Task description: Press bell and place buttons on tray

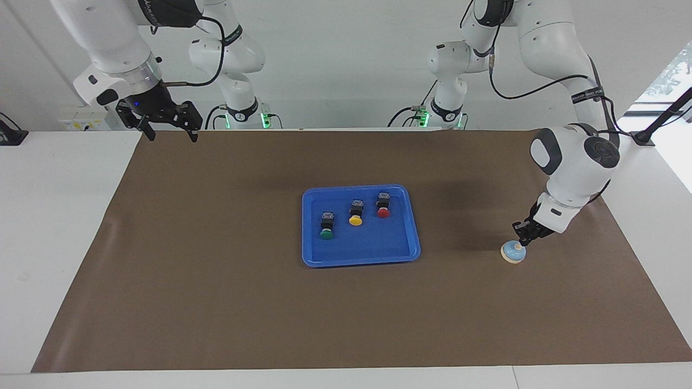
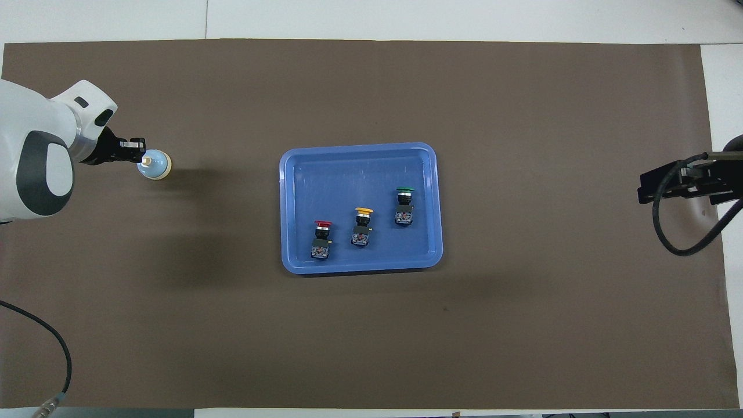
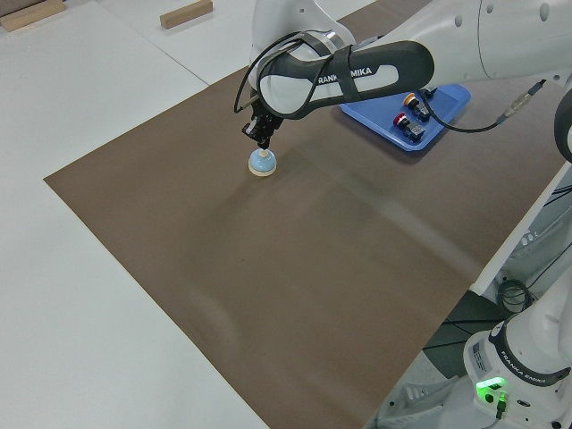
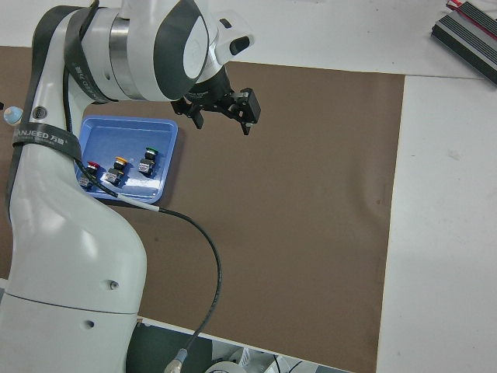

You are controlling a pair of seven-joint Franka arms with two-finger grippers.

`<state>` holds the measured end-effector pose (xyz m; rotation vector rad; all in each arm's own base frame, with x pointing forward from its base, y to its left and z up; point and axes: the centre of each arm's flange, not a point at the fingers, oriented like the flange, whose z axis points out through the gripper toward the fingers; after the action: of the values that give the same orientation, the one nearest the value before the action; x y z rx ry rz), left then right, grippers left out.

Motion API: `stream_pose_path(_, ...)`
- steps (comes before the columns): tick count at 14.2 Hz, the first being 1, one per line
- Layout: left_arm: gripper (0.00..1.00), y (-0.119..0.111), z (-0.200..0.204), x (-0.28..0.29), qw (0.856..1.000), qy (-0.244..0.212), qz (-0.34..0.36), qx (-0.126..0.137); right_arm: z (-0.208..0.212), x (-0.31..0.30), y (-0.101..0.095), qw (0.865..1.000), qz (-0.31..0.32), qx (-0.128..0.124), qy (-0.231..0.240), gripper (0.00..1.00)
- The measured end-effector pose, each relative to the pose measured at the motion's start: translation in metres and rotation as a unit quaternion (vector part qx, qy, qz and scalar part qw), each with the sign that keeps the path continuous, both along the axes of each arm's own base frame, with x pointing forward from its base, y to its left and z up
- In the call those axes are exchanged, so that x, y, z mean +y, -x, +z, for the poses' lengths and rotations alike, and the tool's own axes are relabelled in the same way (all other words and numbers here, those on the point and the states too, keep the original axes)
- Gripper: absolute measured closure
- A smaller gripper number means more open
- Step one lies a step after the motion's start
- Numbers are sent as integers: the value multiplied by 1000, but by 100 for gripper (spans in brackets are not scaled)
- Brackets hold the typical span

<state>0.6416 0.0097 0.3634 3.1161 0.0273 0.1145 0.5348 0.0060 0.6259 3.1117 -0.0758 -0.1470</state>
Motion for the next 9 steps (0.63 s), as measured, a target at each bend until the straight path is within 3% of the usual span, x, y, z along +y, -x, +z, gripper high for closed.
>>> stream_pose_path(9,99,2,-24,2,1000,-1,2,-16,0,0,0,1000,0,0,0,0)
